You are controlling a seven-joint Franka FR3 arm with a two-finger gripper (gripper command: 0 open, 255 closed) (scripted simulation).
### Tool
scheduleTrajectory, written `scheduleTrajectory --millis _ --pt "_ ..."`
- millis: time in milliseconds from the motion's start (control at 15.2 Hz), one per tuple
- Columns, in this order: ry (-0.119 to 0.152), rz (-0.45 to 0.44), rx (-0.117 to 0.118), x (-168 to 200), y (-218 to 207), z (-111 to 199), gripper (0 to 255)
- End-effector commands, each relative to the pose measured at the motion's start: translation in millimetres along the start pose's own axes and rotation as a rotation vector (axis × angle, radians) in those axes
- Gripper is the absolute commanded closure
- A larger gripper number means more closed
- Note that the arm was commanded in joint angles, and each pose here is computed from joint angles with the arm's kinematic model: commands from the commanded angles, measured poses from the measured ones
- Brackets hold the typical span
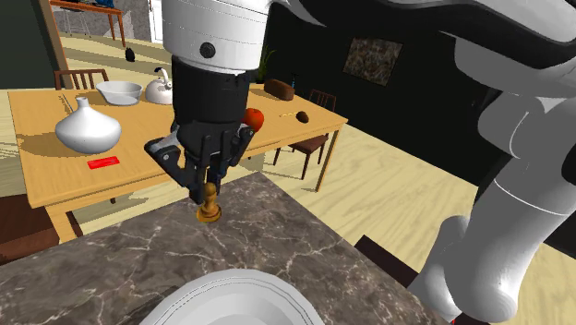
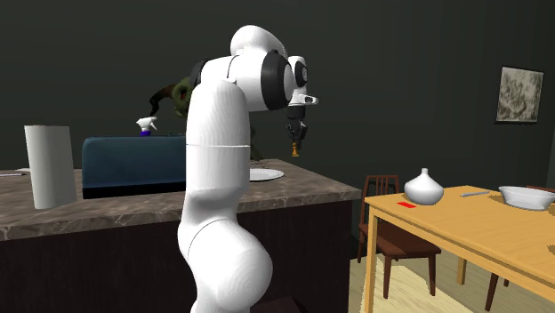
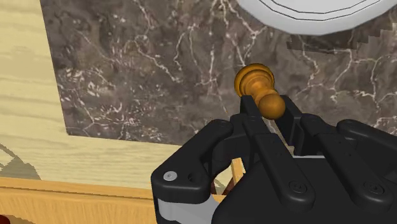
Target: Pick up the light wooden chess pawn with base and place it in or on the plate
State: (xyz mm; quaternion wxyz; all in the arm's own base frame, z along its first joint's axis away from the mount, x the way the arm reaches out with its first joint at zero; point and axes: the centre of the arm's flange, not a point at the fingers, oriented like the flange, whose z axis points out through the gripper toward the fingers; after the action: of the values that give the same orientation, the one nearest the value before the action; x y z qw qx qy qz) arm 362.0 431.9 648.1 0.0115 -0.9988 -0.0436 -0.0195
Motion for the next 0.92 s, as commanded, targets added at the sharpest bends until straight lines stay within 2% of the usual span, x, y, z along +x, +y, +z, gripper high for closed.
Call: scheduleTrajectory --millis 0,726,858 --pt "0.0 0.002 0.0 -24 -11 -3 255" --pt "0.0 0.002 0.0 -151 -82 -14 255" --pt "0.0 0.002 0.0 -153 -83 -9 255"
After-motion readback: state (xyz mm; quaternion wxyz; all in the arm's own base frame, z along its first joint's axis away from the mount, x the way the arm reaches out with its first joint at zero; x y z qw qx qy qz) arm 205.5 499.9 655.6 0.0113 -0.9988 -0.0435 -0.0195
